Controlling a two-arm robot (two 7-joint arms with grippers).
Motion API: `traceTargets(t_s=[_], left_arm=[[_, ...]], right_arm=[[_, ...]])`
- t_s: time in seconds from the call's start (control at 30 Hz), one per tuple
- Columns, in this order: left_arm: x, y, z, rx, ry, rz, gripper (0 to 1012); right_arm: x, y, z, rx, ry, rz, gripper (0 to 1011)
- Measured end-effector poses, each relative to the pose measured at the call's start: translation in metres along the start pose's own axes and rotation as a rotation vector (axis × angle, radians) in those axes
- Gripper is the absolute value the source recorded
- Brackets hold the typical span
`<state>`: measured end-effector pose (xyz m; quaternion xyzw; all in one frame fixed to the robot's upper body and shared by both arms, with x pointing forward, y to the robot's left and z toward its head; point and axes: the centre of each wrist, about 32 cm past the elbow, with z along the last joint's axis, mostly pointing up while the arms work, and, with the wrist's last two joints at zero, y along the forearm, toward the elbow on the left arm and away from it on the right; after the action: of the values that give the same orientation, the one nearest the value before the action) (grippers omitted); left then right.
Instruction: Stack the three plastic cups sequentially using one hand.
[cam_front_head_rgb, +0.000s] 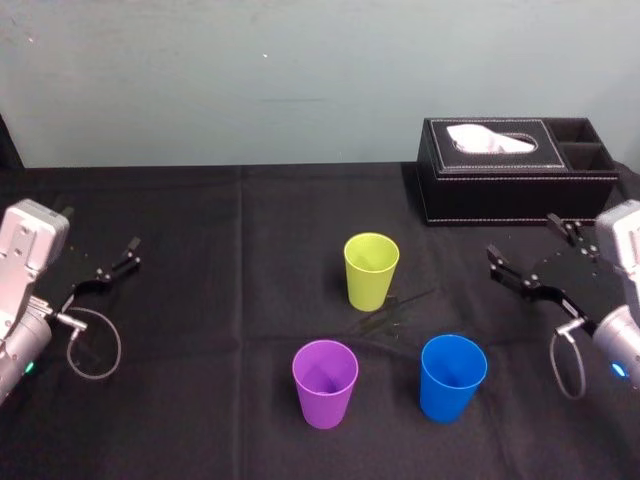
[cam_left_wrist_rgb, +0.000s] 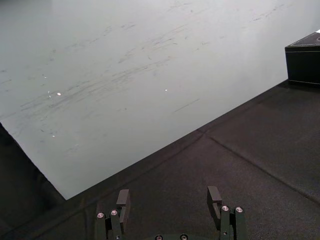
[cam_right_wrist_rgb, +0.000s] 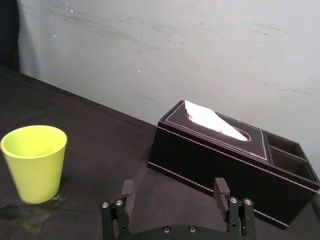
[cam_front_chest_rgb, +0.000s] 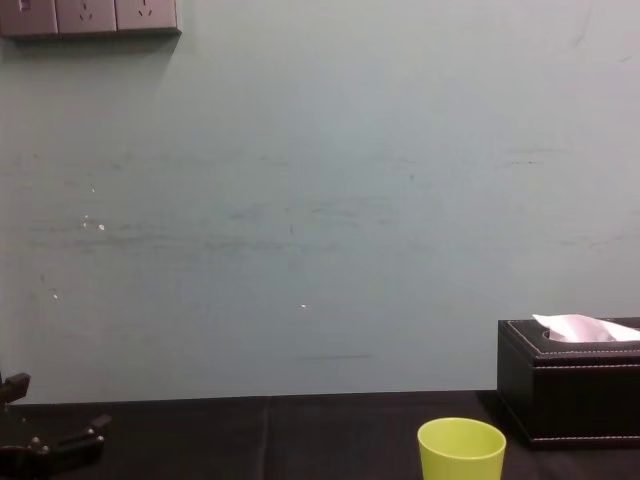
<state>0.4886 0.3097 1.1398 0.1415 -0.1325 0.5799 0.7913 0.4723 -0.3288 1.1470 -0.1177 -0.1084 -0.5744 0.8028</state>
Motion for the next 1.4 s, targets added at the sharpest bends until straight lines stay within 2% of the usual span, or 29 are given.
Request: traceTargets(t_s=[0.27,0.3,0.6,0.83,1.17,1.4], left_arm=[[0.0000,0.000,0.000,0.000,0.000,0.000,1011],[0.0000,0.000,0.000,0.000,0.000,0.000,1012],[0.0000,0.000,0.000,0.000,0.000,0.000,1011],[0.0000,0.000,0.000,0.000,0.000,0.000,1011],[0.0000,0.000,0.000,0.000,0.000,0.000,1011],[0.0000,0.000,0.000,0.000,0.000,0.000,1011]], right_arm=[[0.0161,-0.037,0.009,0.015,0.015,0.059,1003],[0.0161,-0.037,0.009,0.015,0.015,0.059,1003],[0.0358,-0.071,0.015,0.039,0.031,0.207,1003],[0.0480,-0.086,0.015,0.058,0.066,0.308,1003],[0.0548,-0.098,0.009,0.072,0.094,0.442,1003],[0.0521,-0.100,0.004,0.064,0.087,0.507,1003]])
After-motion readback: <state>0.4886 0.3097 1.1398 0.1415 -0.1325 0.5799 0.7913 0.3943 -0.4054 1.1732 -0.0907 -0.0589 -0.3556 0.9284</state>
